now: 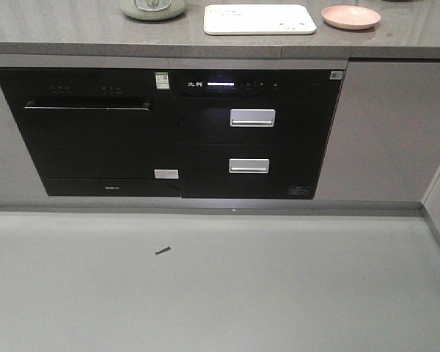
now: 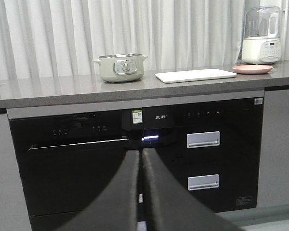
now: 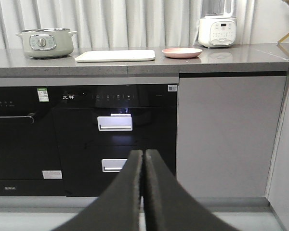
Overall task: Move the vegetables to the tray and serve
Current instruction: 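Drive the base toward the counter with the pot, tray and plate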
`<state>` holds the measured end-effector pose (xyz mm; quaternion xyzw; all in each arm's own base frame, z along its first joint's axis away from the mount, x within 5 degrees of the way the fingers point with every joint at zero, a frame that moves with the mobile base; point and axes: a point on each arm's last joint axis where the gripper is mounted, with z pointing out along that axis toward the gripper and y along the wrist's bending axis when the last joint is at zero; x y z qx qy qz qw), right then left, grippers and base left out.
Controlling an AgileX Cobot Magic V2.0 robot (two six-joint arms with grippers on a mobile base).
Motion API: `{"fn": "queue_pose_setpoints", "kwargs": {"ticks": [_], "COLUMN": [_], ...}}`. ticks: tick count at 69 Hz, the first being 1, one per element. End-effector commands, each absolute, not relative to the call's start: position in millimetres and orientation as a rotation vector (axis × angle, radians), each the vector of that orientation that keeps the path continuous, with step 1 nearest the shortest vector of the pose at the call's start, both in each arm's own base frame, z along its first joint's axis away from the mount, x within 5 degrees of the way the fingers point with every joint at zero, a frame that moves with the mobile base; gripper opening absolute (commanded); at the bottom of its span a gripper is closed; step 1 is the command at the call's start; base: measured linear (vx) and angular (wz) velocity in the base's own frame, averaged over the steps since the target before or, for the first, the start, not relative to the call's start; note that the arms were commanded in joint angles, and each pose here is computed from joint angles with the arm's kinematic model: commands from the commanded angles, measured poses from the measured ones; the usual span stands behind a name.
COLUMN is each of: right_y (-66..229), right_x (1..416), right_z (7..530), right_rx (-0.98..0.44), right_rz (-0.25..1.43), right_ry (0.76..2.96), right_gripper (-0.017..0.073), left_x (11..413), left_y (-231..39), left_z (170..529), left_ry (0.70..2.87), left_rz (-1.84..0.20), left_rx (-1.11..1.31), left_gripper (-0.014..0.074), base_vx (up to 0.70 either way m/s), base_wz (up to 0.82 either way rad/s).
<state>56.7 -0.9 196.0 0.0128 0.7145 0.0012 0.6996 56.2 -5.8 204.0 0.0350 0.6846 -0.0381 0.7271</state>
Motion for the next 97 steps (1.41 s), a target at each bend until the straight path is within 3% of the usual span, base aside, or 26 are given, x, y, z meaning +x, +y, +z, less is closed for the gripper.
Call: {"fn": "queue_pose_setpoints", "kwargs": {"ticks": [1,97], "right_y": [-1.0,-1.0], "right_x": [56.6,56.6], "right_z": [197.8,197.8], "right_rx": [0.013,0.013], "right_rz": [-0.014,-0.014], "right_ry": [1.526,1.526], "right_gripper": [-0.0006,-0.0006], "left_x": [55.6,55.6], "left_y": [-6.4,-6.4], "left_z": [202.6,202.6], "left_ry": [1.446,1.446], "left_rz": [-0.101,-0.101], "left_rx": [0.072,0.072], "left_gripper": [-0.0006,-0.0006], "base_vx": [0.18,0.15], "base_wz": [0.03,0.02]}}
